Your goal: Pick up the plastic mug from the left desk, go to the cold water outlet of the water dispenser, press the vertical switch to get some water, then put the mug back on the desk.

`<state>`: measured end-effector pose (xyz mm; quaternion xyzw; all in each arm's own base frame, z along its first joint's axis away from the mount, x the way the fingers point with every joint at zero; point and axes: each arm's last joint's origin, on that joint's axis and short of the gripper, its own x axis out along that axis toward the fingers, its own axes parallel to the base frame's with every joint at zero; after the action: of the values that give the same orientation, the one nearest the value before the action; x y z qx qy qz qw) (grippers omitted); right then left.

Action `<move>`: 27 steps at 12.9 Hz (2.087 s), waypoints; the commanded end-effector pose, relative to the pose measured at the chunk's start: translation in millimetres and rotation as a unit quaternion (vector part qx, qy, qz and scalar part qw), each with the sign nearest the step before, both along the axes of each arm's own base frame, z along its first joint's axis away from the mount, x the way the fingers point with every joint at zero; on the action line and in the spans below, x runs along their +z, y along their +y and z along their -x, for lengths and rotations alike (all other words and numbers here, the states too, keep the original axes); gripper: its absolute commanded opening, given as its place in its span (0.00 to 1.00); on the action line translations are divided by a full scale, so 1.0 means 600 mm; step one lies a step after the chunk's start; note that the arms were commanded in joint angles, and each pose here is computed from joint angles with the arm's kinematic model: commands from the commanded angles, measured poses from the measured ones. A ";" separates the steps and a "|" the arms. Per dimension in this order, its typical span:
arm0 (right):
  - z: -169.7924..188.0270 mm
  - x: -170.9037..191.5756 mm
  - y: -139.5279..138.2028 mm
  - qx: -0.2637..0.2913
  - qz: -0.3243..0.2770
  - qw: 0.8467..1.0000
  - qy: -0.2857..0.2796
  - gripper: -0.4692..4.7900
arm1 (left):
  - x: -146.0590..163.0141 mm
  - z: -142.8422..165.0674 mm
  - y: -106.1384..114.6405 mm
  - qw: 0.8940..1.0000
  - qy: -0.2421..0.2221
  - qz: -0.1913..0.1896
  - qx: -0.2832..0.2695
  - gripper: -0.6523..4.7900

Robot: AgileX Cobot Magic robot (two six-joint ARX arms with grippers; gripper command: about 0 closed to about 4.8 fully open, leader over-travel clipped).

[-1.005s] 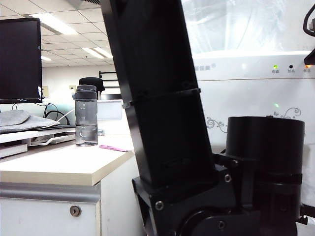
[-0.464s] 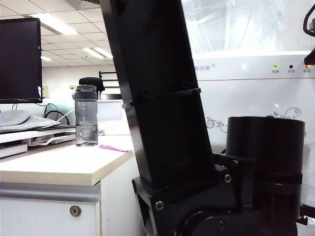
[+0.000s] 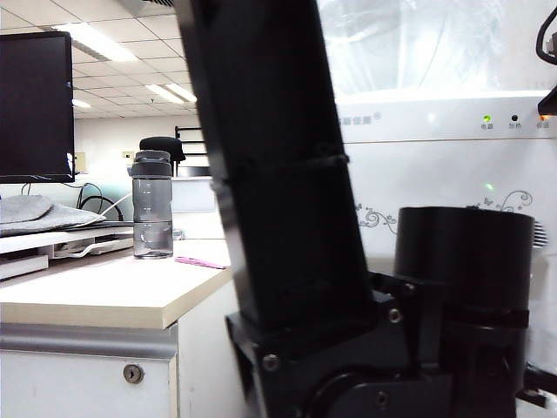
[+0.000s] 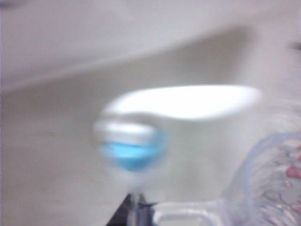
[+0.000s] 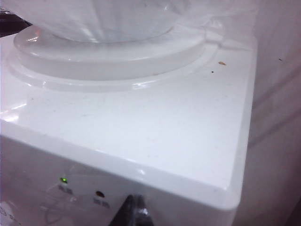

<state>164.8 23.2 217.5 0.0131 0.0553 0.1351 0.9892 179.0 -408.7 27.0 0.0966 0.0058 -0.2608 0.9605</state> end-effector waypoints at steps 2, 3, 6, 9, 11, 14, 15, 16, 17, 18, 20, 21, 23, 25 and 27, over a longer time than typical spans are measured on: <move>-0.001 0.011 0.000 -0.003 -0.001 1.000 -0.021 0.09 | 0.044 0.007 -0.015 0.995 -0.026 0.069 -0.061 0.11; -0.001 0.011 0.000 -0.003 -0.001 1.000 -0.021 0.09 | 0.044 0.007 -0.015 0.995 -0.025 0.070 -0.060 0.11; -0.001 0.011 -0.001 -0.005 -0.001 1.000 -0.022 0.09 | 0.047 0.007 -0.015 0.994 -0.027 0.082 -0.060 0.11; 0.002 0.016 -0.012 -0.025 -0.002 0.999 -0.032 0.09 | 0.057 0.006 -0.014 0.992 -0.029 0.111 -0.061 0.11; 0.006 0.021 -0.020 -0.039 -0.002 0.998 -0.043 0.09 | 0.063 0.009 -0.016 0.990 -0.025 0.120 -0.063 0.11; 0.013 0.028 -0.030 -0.055 -0.004 0.997 -0.057 0.09 | 0.074 0.010 -0.018 0.989 -0.021 0.133 -0.063 0.11; 0.014 0.029 -0.031 -0.058 -0.004 0.997 -0.060 0.09 | 0.077 0.011 -0.019 0.989 -0.020 0.134 -0.064 0.11; 0.014 0.030 -0.033 -0.061 -0.004 0.996 -0.060 0.09 | 0.083 0.011 -0.020 0.988 -0.018 0.141 -0.063 0.11; 0.014 0.029 -0.033 -0.061 -0.004 0.996 -0.059 0.09 | 0.088 0.013 -0.020 0.988 -0.018 0.142 -0.058 0.11; 0.014 0.029 -0.033 -0.061 -0.004 0.996 -0.058 0.09 | 0.091 0.014 -0.021 0.988 -0.016 0.143 -0.053 0.11; 0.014 0.029 -0.033 -0.061 -0.004 0.996 -0.058 0.09 | 0.098 0.017 -0.022 0.988 -0.009 0.148 -0.047 0.11; 0.014 0.029 -0.033 -0.061 -0.004 0.996 -0.058 0.09 | 0.105 0.018 -0.024 0.987 -0.005 0.152 -0.047 0.11; 0.014 0.029 -0.033 -0.061 -0.004 0.996 -0.058 0.09 | 0.112 0.022 -0.026 0.987 -0.003 0.154 -0.049 0.11; 0.014 0.029 -0.033 -0.061 -0.004 0.996 -0.058 0.09 | 0.117 0.030 -0.029 0.986 0.000 0.157 -0.052 0.11; 0.014 0.029 -0.034 -0.063 -0.004 0.996 -0.058 0.09 | 0.127 0.038 -0.031 0.984 0.003 0.170 -0.050 0.11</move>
<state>156.4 3.1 231.8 0.0127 0.0061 0.0741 0.9972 157.3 -426.3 87.4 -0.0319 -0.0233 -0.3069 0.9509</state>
